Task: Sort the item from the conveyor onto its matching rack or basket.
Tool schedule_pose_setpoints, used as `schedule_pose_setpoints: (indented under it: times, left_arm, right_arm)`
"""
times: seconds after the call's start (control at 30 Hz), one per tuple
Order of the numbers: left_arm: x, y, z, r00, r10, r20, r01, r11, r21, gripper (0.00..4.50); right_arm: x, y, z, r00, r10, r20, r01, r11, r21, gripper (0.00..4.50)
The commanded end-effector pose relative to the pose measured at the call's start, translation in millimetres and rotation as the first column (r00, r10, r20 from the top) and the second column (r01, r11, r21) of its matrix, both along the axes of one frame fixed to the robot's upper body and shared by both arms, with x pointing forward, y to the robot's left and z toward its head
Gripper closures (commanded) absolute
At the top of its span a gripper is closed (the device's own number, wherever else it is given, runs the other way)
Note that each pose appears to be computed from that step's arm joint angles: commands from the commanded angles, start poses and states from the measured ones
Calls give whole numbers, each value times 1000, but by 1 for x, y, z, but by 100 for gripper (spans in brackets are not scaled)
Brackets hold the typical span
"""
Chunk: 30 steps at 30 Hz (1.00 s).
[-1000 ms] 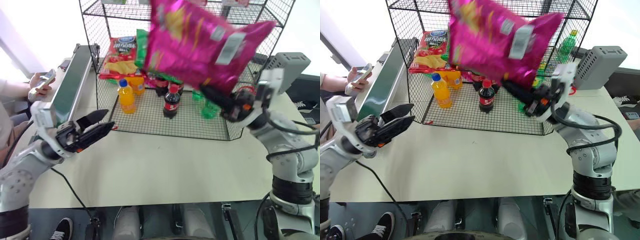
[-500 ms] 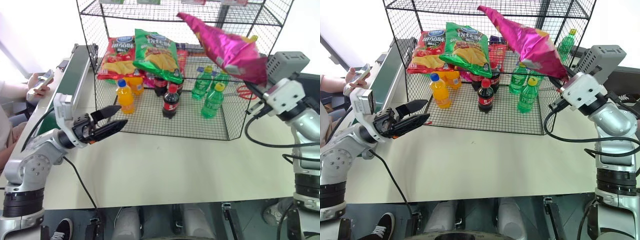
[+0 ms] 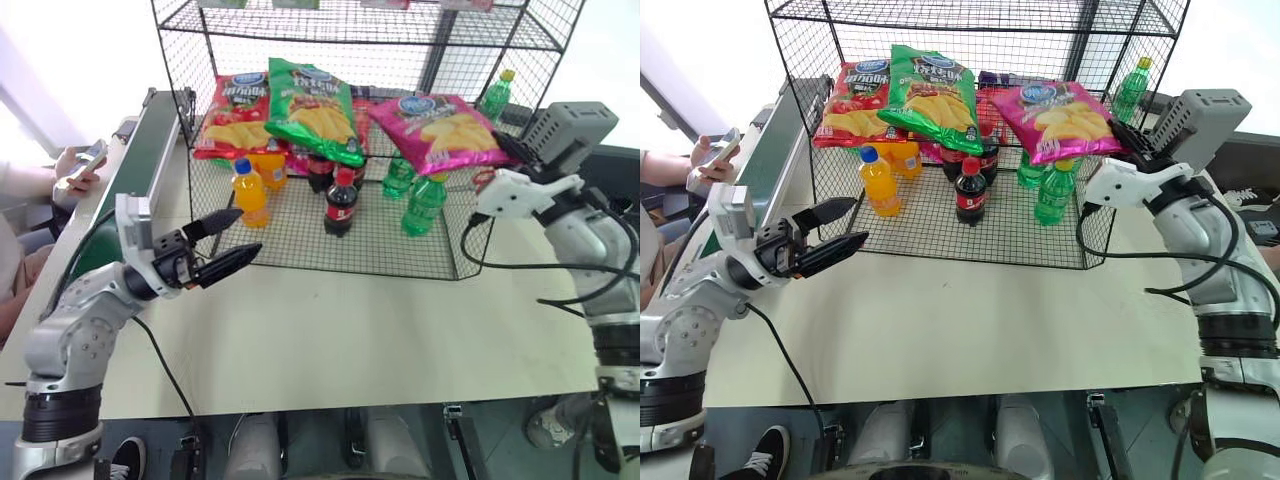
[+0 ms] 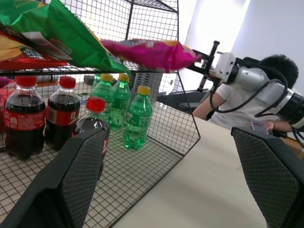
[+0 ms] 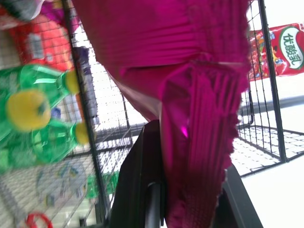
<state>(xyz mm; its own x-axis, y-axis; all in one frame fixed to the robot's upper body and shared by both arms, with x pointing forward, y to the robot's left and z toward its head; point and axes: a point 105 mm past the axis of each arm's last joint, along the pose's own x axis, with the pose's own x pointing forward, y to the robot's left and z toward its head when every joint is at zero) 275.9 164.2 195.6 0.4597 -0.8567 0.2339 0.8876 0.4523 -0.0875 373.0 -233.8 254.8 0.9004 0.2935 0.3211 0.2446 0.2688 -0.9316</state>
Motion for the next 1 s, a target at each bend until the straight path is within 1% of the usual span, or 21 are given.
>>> schedule_pose_setpoints:
  times: [0.03, 0.07, 0.23, 0.33, 0.43, 0.57, 0.63, 0.67, 0.77, 0.83, 0.87, 0.97, 1.0]
  left_arm:
    - [-5, -3, 7, 999, 0, 48, 0, 1000, 4, 0]
    - [-5, -4, 6, 999, -1, 46, 1, 1000, 6, 0]
    - [-5, -6, 1, 999, 4, 40, -4, 1000, 11, 0]
    - [-5, -3, -3, 999, 14, 33, -15, 1000, 18, 0]
    - [-5, -2, -3, 999, 24, 34, -24, 1000, 13, 0]
    - [-6, -3, -5, 999, 25, 29, -25, 1000, 9, 0]
    - [-6, -3, -5, 999, 26, 32, -27, 1000, 13, 0]
    - [-6, -3, -5, 999, 27, 32, -27, 1000, 13, 0]
    - [-6, -2, -7, 999, 32, 28, -33, 999, 16, 0]
    - [-5, -2, -7, 999, 34, 34, -35, 999, 22, 0]
    - [-5, -1, -7, 999, 37, 32, -37, 999, 20, 0]
    - [-6, -2, -9, 999, 26, 27, -27, 999, 25, 0]
    - [-7, -3, -10, 999, 20, 25, -21, 999, 29, 0]
  right_arm:
    - [6, 9, 16, 998, -23, 58, 20, 999, 47, 445]
    - [10, 12, 15, 998, -32, 56, 28, 997, 68, 445]
    - [24, 12, 6, 996, -75, 43, 71, 994, 79, 445]
    - [27, 9, 9, 995, -84, 54, 78, 990, 118, 445]
    - [29, 10, 11, 994, -93, 61, 86, 989, 118, 445]
    - [32, 14, 2, 998, -64, 14, 61, 989, 133, 445]
    - [31, 15, 4, 999, -47, 11, 45, 988, 145, 339]
    - [30, 14, 6, 999, -48, 17, 45, 988, 151, 321]
    - [27, 14, 9, 1000, -25, 2, 25, 990, 142, 193]
    - [21, 15, 13, 1000, -6, 2, 6, 997, 79, 92]
    - [18, 16, 15, 1000, 19, -9, -18, 998, 67, 60]
    - [10, 18, 17, 995, 77, -63, -74, 996, 48, 60]
    - [7, 20, 16, 988, 123, -92, -116, 990, 75, 60]
